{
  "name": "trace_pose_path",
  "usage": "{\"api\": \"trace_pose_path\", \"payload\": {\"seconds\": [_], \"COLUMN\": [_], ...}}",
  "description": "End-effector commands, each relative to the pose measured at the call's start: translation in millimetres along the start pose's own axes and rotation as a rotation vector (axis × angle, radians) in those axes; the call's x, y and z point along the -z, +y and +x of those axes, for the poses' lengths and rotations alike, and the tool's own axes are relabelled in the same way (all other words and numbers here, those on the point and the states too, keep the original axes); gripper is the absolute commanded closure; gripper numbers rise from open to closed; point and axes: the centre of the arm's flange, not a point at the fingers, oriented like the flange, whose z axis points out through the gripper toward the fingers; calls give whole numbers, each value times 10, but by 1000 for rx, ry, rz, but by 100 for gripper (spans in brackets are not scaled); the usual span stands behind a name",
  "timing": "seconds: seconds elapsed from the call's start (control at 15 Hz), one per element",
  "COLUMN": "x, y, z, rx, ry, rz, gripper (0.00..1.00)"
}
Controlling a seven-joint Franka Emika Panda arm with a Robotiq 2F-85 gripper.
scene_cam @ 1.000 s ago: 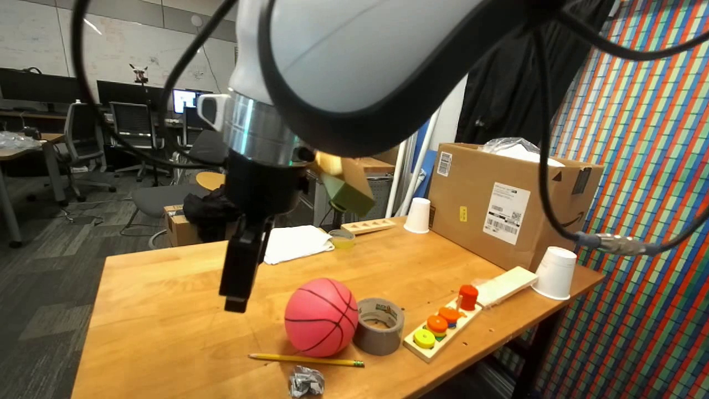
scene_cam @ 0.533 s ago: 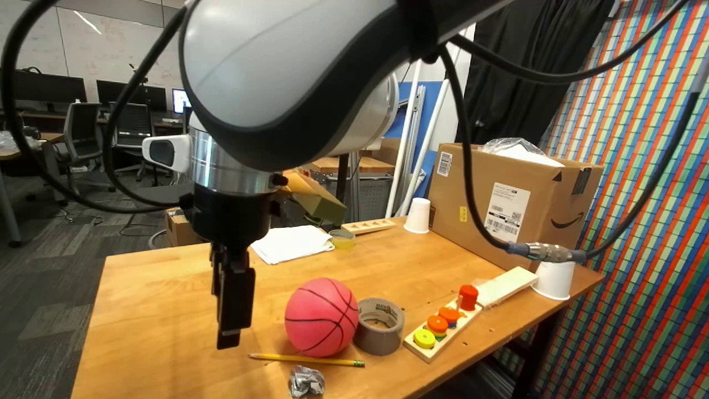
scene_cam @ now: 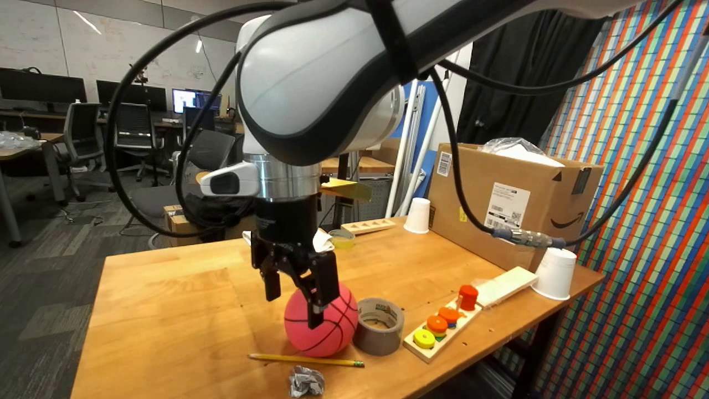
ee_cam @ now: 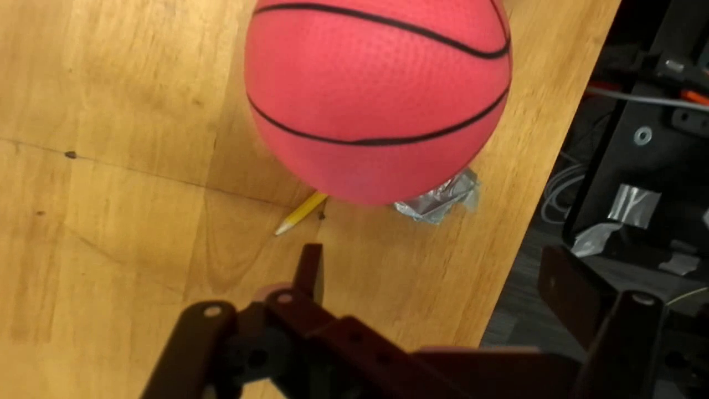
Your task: Move the ball
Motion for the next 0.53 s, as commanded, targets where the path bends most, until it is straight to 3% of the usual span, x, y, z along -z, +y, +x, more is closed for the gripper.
{"api": "trace_pose_path", "payload": {"seconds": [0.0,0.27,0.47], "x": [-119,-358,-543], "y": [-83,-232,-307], "z": [-1,38,-51], "rx": [128,188,213], "ry": [41,99,131], "rz": [54,118,122], "gripper": [0,0,0]}}
